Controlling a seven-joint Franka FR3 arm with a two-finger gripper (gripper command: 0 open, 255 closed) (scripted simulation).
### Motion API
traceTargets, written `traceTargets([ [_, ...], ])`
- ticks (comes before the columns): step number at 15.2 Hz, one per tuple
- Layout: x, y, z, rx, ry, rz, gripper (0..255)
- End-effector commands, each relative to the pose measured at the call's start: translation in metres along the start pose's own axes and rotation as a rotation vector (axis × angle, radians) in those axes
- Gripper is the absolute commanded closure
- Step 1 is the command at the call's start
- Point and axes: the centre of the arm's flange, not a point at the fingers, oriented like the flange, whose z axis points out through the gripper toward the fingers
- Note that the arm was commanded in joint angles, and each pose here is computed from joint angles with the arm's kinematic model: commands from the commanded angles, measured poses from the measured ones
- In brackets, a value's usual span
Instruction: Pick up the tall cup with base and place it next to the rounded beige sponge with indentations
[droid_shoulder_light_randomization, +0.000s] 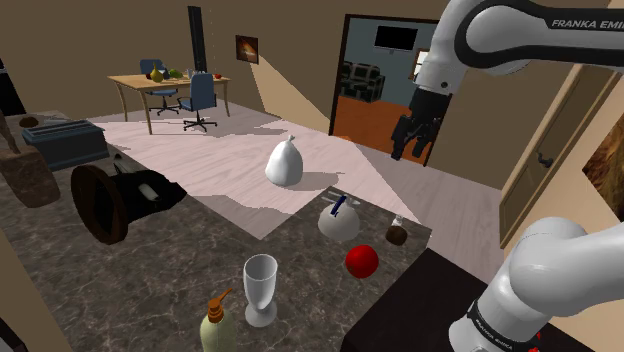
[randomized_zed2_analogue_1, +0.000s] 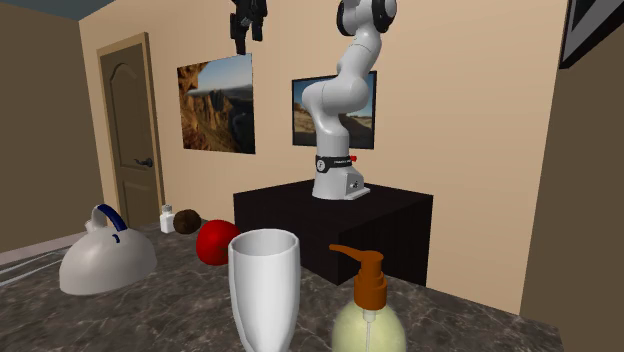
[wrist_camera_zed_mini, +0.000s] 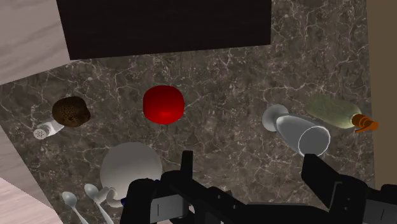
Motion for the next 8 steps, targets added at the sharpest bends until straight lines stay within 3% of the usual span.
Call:
traceTargets([
  [1, 0.000, 0.000, 0.000, 0.000, 0.000, 0.000, 0],
  [8, 0.027, -0.058, 0.071, -0.029, -0.006, 0.008, 0],
])
